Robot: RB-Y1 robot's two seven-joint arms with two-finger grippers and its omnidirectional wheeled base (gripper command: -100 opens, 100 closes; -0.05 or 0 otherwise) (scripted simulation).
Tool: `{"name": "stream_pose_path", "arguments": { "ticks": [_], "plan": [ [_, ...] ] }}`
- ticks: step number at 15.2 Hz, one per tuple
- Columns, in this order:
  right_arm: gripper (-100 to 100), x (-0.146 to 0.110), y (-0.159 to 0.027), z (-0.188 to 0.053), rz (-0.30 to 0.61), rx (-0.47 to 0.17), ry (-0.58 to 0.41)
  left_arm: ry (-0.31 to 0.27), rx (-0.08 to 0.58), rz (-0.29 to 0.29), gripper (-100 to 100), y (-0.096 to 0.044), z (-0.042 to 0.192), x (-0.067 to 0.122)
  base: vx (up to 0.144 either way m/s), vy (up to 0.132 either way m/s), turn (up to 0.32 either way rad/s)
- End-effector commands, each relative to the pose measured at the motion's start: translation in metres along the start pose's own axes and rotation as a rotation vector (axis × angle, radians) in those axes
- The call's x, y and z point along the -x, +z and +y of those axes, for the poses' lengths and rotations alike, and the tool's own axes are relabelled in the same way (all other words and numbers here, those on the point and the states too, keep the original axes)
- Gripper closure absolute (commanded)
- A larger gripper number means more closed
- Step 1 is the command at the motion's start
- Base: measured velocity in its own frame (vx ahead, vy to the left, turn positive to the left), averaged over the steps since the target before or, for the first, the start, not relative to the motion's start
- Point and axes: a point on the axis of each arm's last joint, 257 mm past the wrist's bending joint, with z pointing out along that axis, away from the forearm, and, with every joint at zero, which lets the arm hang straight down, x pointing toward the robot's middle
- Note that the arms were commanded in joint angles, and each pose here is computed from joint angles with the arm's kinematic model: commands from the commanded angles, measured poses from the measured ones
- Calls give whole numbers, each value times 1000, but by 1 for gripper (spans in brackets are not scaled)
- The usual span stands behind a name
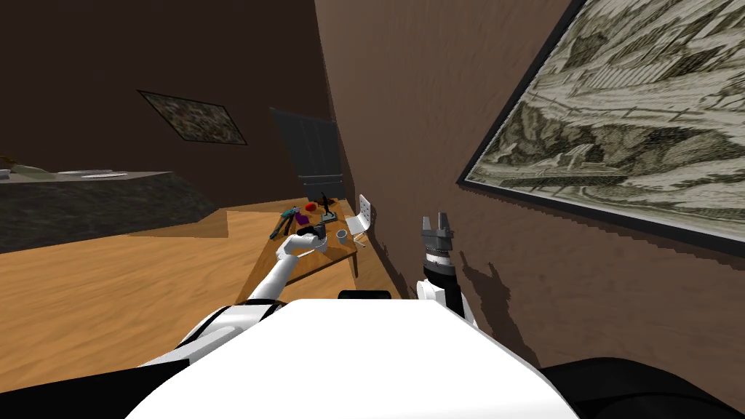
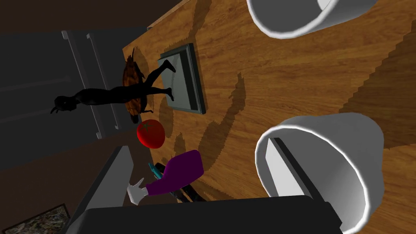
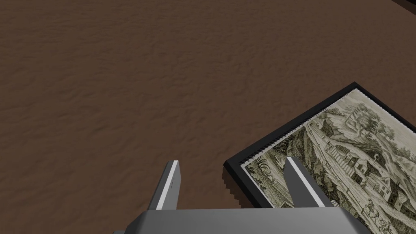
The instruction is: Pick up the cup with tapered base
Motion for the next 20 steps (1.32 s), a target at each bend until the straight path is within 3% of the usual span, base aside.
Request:
{"name": "stream_pose_path", "arguments": {
  "ticks": [1, 9, 14, 20],
  "plan": [
    [0, 0, 0, 0, 0, 0, 0, -13, 58, -11, -100, 4, 12, 3, 32, -39, -72],
    [0, 0, 0, 0, 0, 0, 0, -68, 244, -40, -100, 15, 48, 12, 29, -40, -45],
    [0, 0, 0, 0, 0, 0, 0, -85, 339, -53, -100, 13, 68, 14, 35, -37, -42],
    [0, 0, 0, 0, 0, 0, 0, -130, 516, -69, -100, 7, 102, 12, 42, -30, -44]
  ]
}}
